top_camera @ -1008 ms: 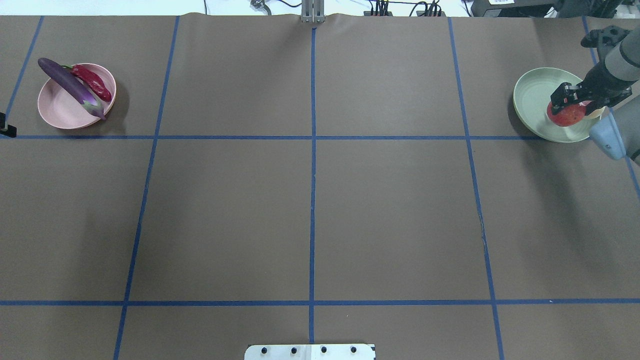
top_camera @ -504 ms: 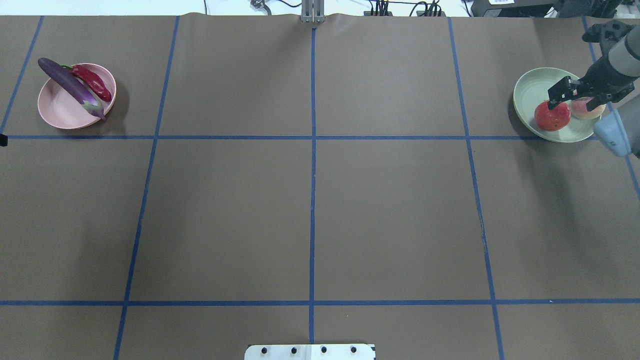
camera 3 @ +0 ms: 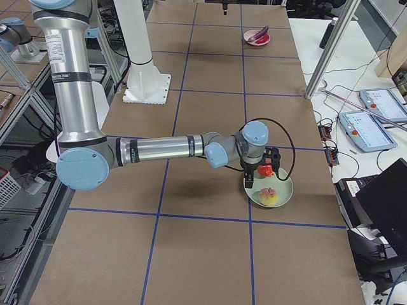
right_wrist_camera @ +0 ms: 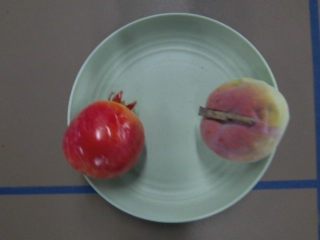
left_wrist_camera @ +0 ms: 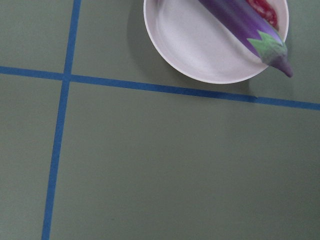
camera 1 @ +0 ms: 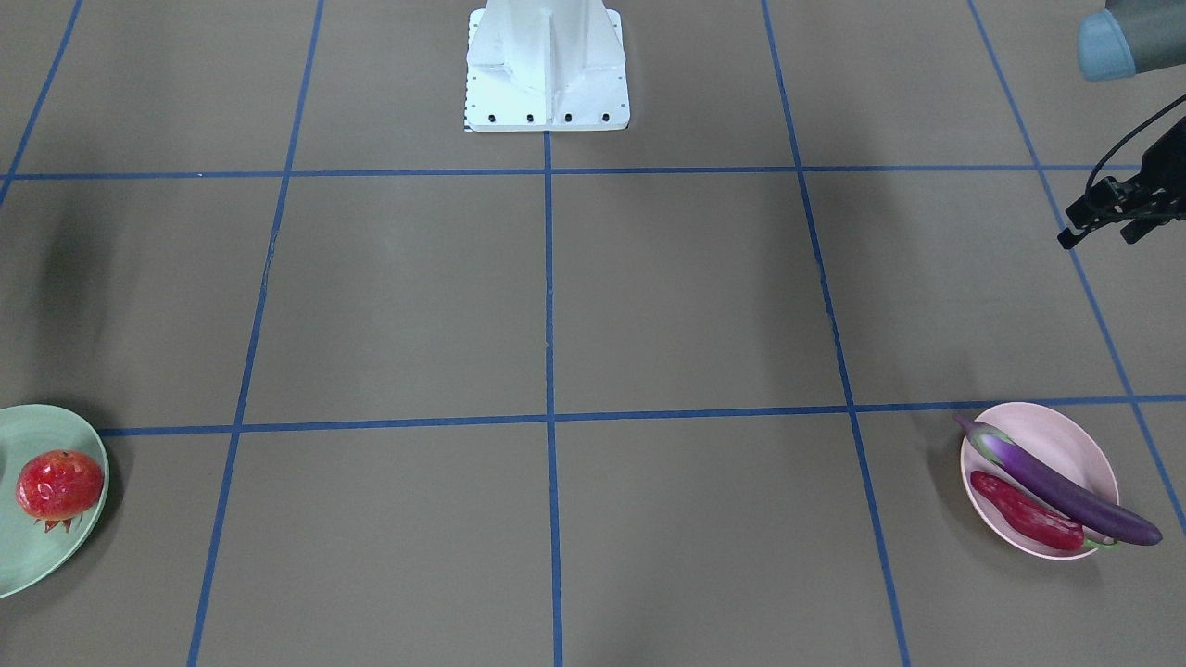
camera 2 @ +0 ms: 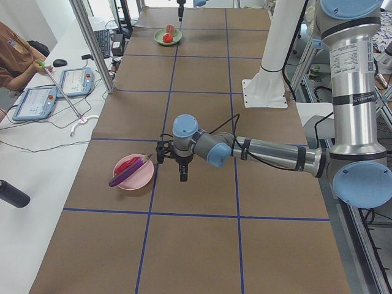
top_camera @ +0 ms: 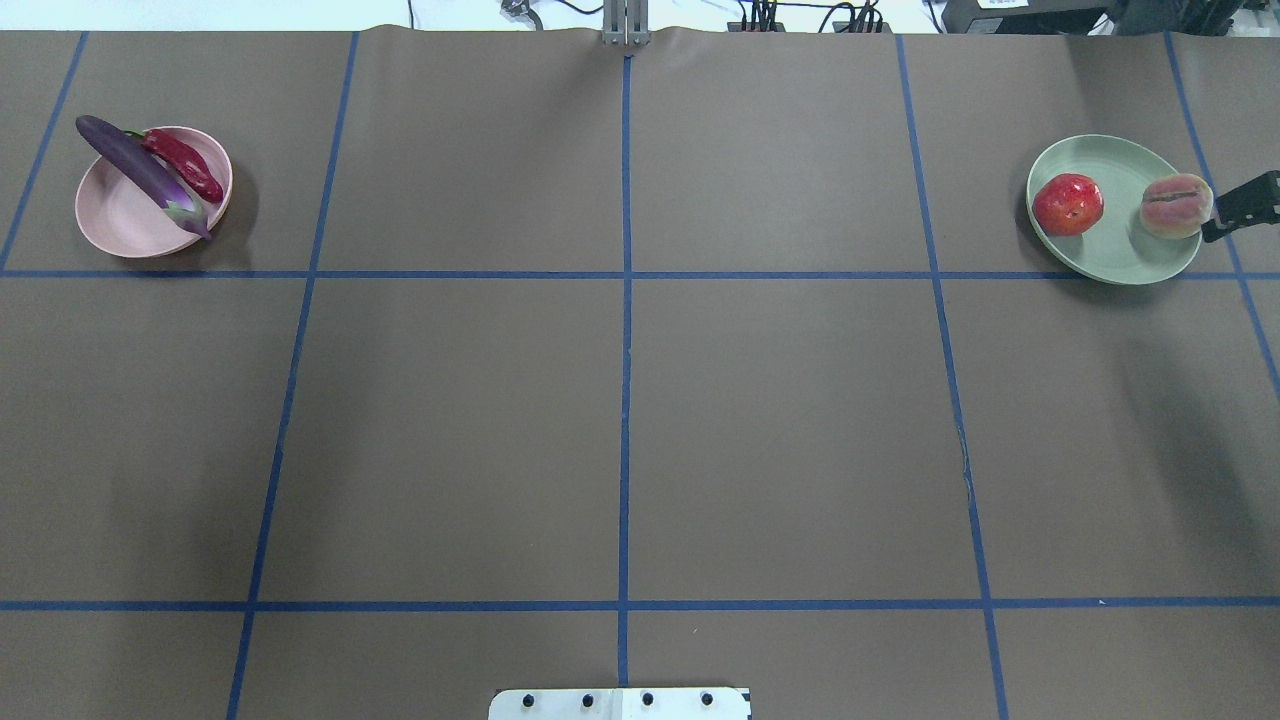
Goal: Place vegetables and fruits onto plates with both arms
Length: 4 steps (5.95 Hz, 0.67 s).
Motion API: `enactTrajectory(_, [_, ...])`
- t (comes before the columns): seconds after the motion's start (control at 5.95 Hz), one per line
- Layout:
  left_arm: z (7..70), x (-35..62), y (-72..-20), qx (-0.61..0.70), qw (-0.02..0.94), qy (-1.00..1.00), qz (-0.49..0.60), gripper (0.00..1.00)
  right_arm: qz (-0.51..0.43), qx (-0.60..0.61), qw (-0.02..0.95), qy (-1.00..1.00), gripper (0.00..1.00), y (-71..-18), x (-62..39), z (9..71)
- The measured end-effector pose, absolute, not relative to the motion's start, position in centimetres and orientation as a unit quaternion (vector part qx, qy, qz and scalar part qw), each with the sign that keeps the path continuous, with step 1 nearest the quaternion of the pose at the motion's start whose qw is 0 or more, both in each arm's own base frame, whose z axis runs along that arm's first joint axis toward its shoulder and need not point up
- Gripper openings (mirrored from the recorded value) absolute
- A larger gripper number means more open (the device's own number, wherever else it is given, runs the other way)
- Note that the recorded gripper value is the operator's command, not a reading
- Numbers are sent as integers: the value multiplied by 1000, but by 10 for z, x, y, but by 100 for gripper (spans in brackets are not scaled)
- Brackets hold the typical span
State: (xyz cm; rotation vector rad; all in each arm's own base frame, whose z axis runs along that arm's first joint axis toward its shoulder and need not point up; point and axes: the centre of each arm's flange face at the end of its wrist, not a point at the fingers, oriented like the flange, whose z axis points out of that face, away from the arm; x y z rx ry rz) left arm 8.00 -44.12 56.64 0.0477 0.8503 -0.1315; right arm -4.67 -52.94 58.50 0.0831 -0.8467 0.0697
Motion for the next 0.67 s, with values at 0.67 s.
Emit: enactTrajectory(0.67, [602, 19, -432, 15, 924, 382, -14, 100, 7, 36, 909, -415, 100, -461, 12, 634])
